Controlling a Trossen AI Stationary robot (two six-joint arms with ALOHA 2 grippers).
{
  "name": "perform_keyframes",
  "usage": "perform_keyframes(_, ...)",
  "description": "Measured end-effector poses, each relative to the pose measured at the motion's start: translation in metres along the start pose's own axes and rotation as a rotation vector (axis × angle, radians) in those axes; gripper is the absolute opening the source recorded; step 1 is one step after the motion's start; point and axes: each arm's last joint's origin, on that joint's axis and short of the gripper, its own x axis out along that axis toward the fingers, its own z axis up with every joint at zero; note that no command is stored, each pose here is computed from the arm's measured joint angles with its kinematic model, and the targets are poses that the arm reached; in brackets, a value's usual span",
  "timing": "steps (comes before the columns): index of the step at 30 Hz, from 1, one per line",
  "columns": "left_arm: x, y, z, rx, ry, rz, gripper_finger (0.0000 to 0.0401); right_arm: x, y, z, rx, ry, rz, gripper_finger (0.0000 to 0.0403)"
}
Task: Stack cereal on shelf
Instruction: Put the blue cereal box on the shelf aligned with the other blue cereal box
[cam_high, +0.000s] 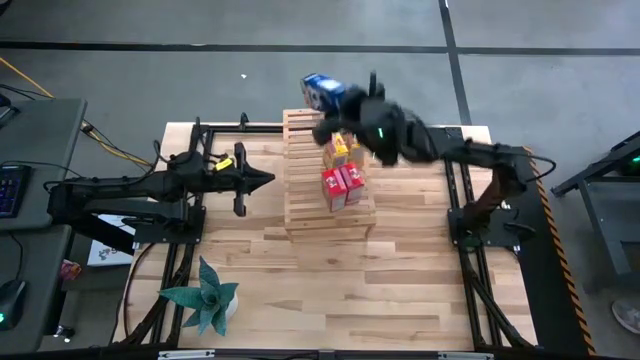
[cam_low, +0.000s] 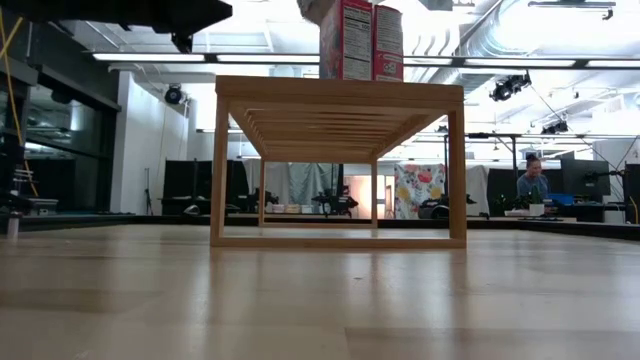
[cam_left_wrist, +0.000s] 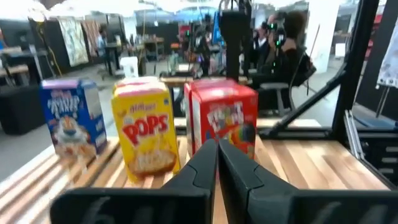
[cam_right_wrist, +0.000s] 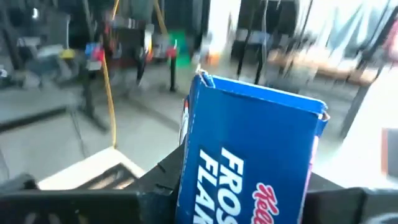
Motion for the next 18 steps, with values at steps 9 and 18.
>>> perform_keyframes(9, 0.0, 0.0, -0.004, -0.067, 0.043, 0.0, 0.0008, 0.08, -0.028, -0.008, 0.023, 0.278, -0.025, 0.0123)
perform_keyframes(18, 0.0, 0.002, -0.004, -0.051, 0.039, 0.018, 0.0008, 0.105, -0.06, -0.042, 0.1, 0.461, -0.081, 0.0123)
